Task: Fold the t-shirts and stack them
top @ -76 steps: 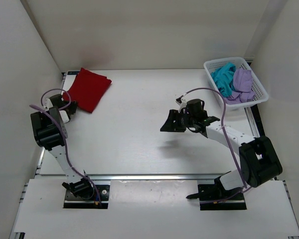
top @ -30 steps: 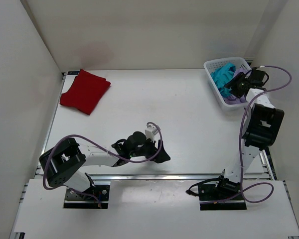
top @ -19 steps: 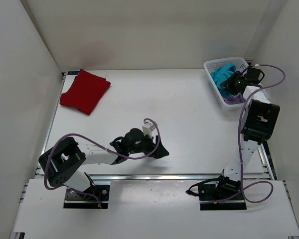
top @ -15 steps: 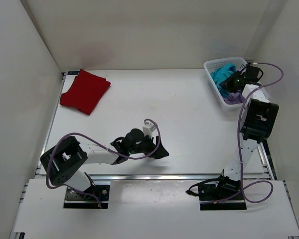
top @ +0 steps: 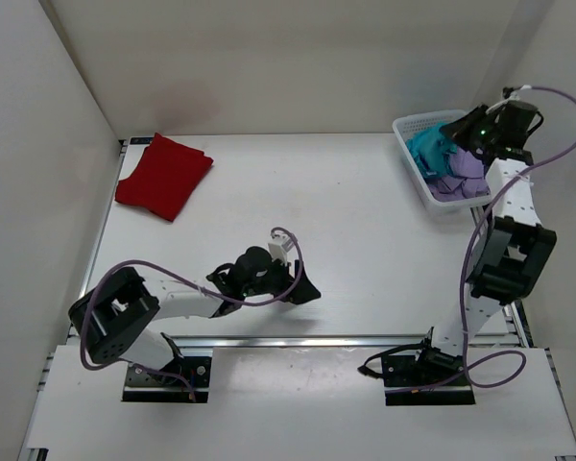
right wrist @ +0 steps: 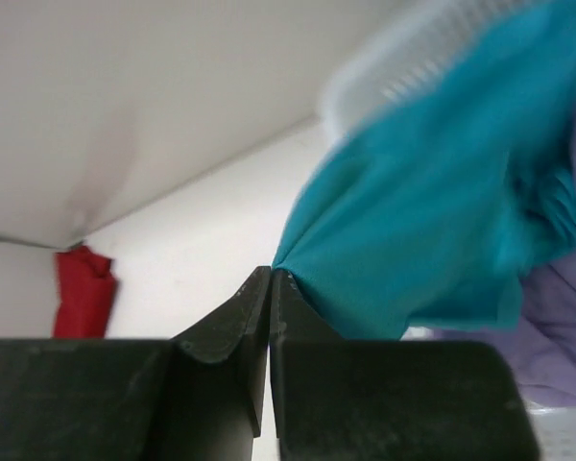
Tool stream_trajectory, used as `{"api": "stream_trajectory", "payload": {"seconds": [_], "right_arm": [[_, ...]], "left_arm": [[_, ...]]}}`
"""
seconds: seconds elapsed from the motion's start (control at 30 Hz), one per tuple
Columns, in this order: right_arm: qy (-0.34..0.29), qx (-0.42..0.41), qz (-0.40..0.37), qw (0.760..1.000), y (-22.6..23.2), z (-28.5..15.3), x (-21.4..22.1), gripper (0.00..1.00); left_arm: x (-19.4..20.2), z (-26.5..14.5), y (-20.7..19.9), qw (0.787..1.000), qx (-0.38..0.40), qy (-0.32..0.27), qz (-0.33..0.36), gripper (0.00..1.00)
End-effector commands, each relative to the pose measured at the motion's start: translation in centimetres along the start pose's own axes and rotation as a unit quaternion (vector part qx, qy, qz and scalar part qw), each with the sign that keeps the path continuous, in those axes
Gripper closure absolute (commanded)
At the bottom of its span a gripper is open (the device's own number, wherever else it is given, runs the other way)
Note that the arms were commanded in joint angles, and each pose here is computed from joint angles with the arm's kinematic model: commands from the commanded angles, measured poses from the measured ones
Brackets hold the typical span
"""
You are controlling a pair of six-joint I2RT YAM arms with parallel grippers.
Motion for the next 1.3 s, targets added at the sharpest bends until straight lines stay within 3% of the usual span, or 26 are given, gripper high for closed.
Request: {"api": "stream_trajectory", "payload": {"seconds": [0.0, 0.23, 0.43, 0.57, 0.73, 0.83, 0.97, 1.13, 1.17, 1.2, 1.23, 1.27], "right_arm": [[-0.107, -0.128, -0.097, 0.981, 10.9, -8.0, -6.2, 1.0], [-0.19, -0.305, -0.223, 0.906, 26.7, -23.5, -6.9, 1.0], [-0.203, -0.439, -0.26, 0.836, 33.7, -32.2, -4.4, 1.0], [-0.192, -0.501, -0.263, 0.802, 36.6, -34.8, -3.0, 1.0], [-0.12, -0.497, -0.212, 0.833, 34.0, -28.4, 0.6, 0.99], [-0.015, -0.474, -0.142, 0.869, 29.5, -19.4, 6.9, 1.0], [0.079, -0.428, -0.102, 0.895, 25.0, -9.9, 11.4, 1.0], [0.047, -0.354, -0.088, 0.93, 19.4, -4.8, 7.2, 1.0], [0.077, -0.318, -0.067, 0.943, 18.2, -3.4, 7.8, 0.94], [0.082, -0.297, -0.083, 0.948, 18.4, -3.1, 7.0, 0.72], [0.075, -0.292, -0.117, 0.946, 19.1, -2.9, 6.5, 0.6], [0.085, -0.245, -0.111, 0.96, 18.6, -2.6, 6.9, 0.57]], "left_arm": [[-3.6, -1.6, -0.5, 0.999, -0.005, -0.053, 0.006, 0.23], [-8.1, -6.9, 1.8, 0.986, -0.041, -0.158, -0.032, 0.22], [-10.6, -11.9, 5.0, 0.965, -0.078, -0.239, -0.074, 0.22], [-11.9, -14.6, 5.8, 0.952, -0.091, -0.281, -0.08, 0.22], [-12.4, -15.8, 5.5, 0.946, -0.096, -0.302, -0.07, 0.21], [-12.1, -15.6, 5.6, 0.945, -0.102, -0.302, -0.068, 0.22], [-11.3, -15.3, 5.2, 0.949, -0.1, -0.294, -0.06, 0.24], [-9.4, -14.2, 6.2, 0.953, -0.117, -0.272, -0.058, 0.25], [-9.2, -14.1, 6.6, 0.953, -0.121, -0.27, -0.065, 0.24], [-9.1, -14.0, 7.0, 0.953, -0.124, -0.267, -0.067, 0.24], [-8.8, -13.8, 7.3, 0.953, -0.128, -0.264, -0.073, 0.24], [-9.0, -13.9, 7.4, 0.953, -0.131, -0.265, -0.074, 0.24]]}}
Point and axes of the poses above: each gripper's point midway between its finger pads, its own z axis out along the fingers, its own y axis along the line the jaws close on, x = y × z, the point moved 4 cm from there along -z, back along the fingers, and after that the axes turned 6 degrees about -z, right-handed, at the moved point
